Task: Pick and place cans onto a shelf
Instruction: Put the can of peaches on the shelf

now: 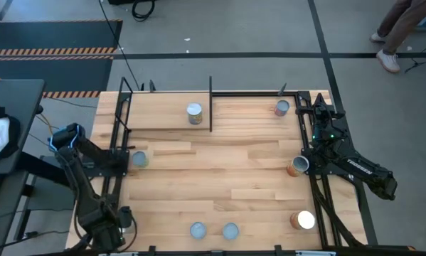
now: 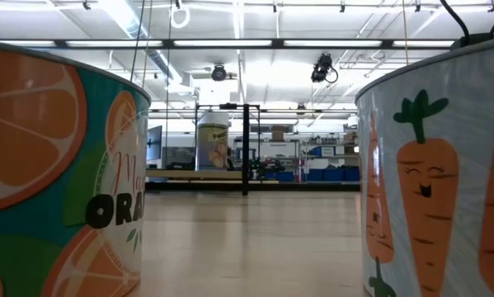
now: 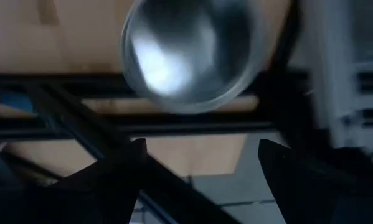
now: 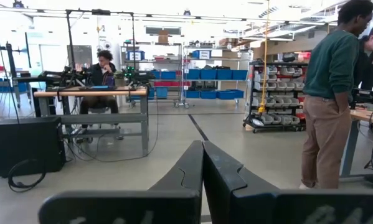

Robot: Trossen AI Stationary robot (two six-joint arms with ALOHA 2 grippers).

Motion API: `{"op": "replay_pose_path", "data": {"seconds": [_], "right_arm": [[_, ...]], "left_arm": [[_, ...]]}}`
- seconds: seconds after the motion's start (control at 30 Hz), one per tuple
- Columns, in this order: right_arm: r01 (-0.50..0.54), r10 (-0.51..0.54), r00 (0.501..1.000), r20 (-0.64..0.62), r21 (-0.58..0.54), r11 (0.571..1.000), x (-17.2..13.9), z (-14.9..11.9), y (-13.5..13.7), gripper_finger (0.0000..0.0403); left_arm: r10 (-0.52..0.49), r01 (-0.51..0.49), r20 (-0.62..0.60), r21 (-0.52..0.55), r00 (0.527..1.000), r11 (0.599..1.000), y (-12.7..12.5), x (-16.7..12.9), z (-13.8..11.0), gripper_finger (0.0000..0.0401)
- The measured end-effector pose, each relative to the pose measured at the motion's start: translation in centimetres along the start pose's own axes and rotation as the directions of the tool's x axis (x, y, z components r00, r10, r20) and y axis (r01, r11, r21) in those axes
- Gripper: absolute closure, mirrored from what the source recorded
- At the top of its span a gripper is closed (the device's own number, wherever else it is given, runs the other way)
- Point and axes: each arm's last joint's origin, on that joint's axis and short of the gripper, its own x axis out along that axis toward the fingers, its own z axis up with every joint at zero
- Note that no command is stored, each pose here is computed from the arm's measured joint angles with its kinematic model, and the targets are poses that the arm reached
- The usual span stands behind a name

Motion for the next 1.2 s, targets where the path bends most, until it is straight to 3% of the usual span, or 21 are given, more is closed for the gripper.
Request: {"op": "replay_pose_path", "data": {"seconds": [0.3, 0.53, 0.67, 0.9, 1.2], "right_arm": [[0.0, 0.0, 1.0, 0.0, 0.001, 1.0, 0.0, 0.0, 0.0, 0.0386], [0.0, 0.0, 1.0, 0.0, 0.0, 1.0, 0.0, 0.0, 0.0, 0.0386], [0.0, 0.0, 1.0, 0.0, 0.0, 1.0, 0.0, 0.0, 0.0, 0.0386], [0.0, 0.0, 1.0, 0.0, 0.001, 1.0, 0.0, 0.0, 0.0, 0.0386], [0.0, 0.0, 1.0, 0.0, 0.001, 1.0, 0.0, 0.0, 0.0, 0.0386]], "left_arm": [[-0.002, 0.001, 0.046, 0.026, 0.999, 1.0, 0.6, 1.9, -0.1, 0.0085], [0.04, -0.038, 0.047, -0.036, 0.998, 0.999, 1.7, 3.4, 0.4, 0.0085], [-0.009, 0.006, 0.074, 0.031, 0.997, 0.999, 1.2, 3.4, 0.6, 0.0085], [0.021, -0.021, 0.231, -0.004, 0.973, 1.0, 1.2, 3.2, 1.4, 0.0085], [0.07, -0.028, 0.445, -0.1, 0.893, 0.995, 1.7, 2.4, 3.6, 0.0085]]}}
